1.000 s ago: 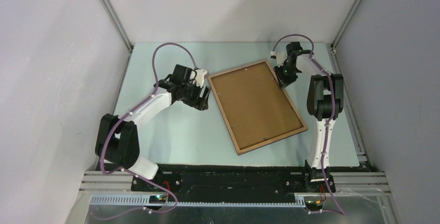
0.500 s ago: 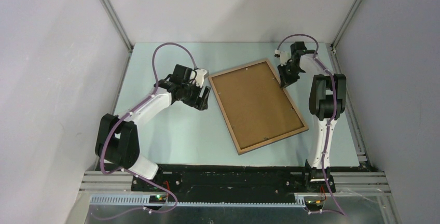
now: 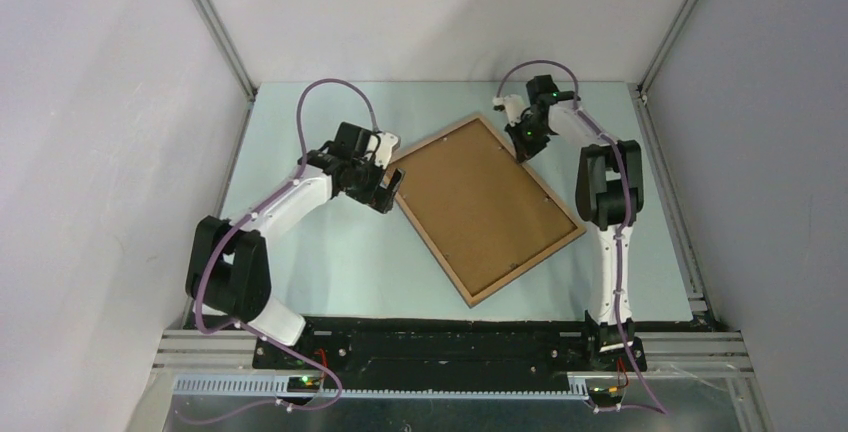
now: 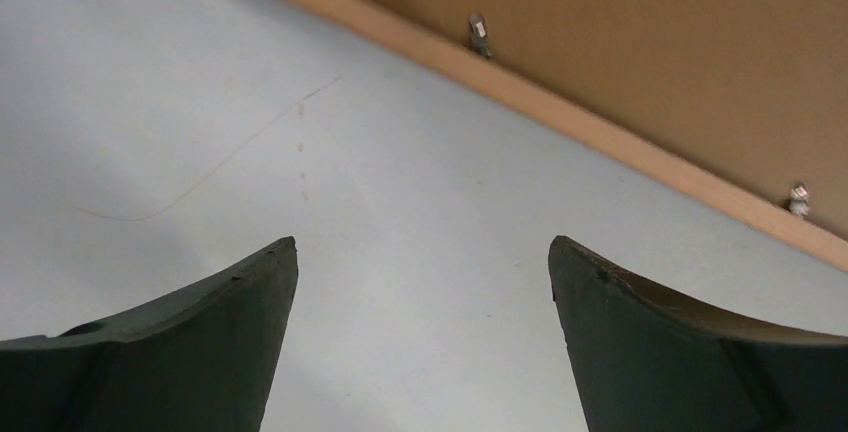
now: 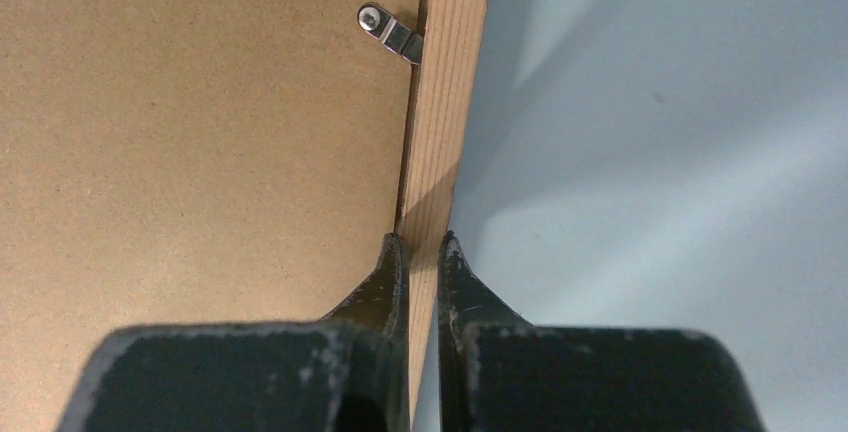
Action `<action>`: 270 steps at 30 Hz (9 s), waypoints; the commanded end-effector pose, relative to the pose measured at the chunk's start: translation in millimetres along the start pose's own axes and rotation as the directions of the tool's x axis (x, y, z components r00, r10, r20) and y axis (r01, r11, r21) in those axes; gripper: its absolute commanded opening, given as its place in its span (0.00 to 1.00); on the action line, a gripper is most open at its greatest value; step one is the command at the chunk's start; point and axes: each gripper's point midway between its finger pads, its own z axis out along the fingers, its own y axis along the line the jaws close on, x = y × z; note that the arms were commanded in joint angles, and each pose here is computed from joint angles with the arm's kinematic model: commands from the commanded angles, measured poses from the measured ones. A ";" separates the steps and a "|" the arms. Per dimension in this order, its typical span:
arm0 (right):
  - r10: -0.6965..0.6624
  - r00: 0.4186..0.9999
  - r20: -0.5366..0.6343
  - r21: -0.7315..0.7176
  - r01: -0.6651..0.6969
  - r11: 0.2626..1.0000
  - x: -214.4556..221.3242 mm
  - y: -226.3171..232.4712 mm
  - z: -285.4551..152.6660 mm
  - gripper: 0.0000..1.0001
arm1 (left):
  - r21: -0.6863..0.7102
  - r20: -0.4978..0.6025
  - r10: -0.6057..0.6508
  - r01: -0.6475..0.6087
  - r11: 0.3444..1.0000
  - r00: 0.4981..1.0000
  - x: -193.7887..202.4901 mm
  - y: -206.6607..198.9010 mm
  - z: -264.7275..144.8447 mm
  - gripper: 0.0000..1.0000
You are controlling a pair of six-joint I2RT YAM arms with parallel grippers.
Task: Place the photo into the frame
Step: Install the photo frame at the center of the board, then adjust the photo frame at the center of the board, then install the photo frame at the center of the board.
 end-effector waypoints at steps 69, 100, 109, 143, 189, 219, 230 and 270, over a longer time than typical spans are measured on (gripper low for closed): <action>0.197 0.952 0.234 -0.070 -0.186 0.980 -35.7 54.0 -89.9 0.82 | 0.022 -0.218 -0.521 0.538 0.843 0.825 15.4 41.7 83.3 0.00; 0.458 0.888 -0.037 -0.110 -0.459 0.881 126.9 84.3 -64.1 0.71 | 0.120 -0.166 -0.719 0.738 0.664 0.675 63.2 -0.2 82.7 0.00; 0.472 0.879 -0.064 -0.067 -0.476 0.877 136.3 76.9 -52.8 0.61 | 0.134 -0.162 -0.715 0.733 0.667 0.681 60.0 -0.8 82.7 0.00; 0.429 0.898 -0.097 -0.064 -0.436 0.898 144.4 75.9 -44.7 0.35 | 0.145 -0.161 -0.720 0.738 0.659 0.675 57.4 5.7 83.3 0.00; 0.367 0.920 -0.135 -0.108 -0.382 0.918 160.0 76.4 -51.3 0.38 | 0.144 -0.168 -0.739 0.758 0.637 0.653 60.9 12.3 84.2 0.00; 0.367 0.923 -0.119 -0.138 -0.381 0.914 161.2 71.4 -55.9 0.40 | 0.143 -0.169 -0.749 0.768 0.624 0.640 62.4 15.6 83.5 0.00; 0.457 0.884 -0.098 -0.181 -0.467 0.865 142.6 69.0 -56.4 0.51 | 0.146 -0.173 -0.751 0.770 0.621 0.638 62.4 14.9 83.5 0.00; 0.498 0.865 -0.057 -0.201 -0.499 0.843 82.0 27.9 -36.2 0.24 | 0.311 -0.225 -0.677 0.710 0.632 0.701 15.0 1.2 95.4 0.00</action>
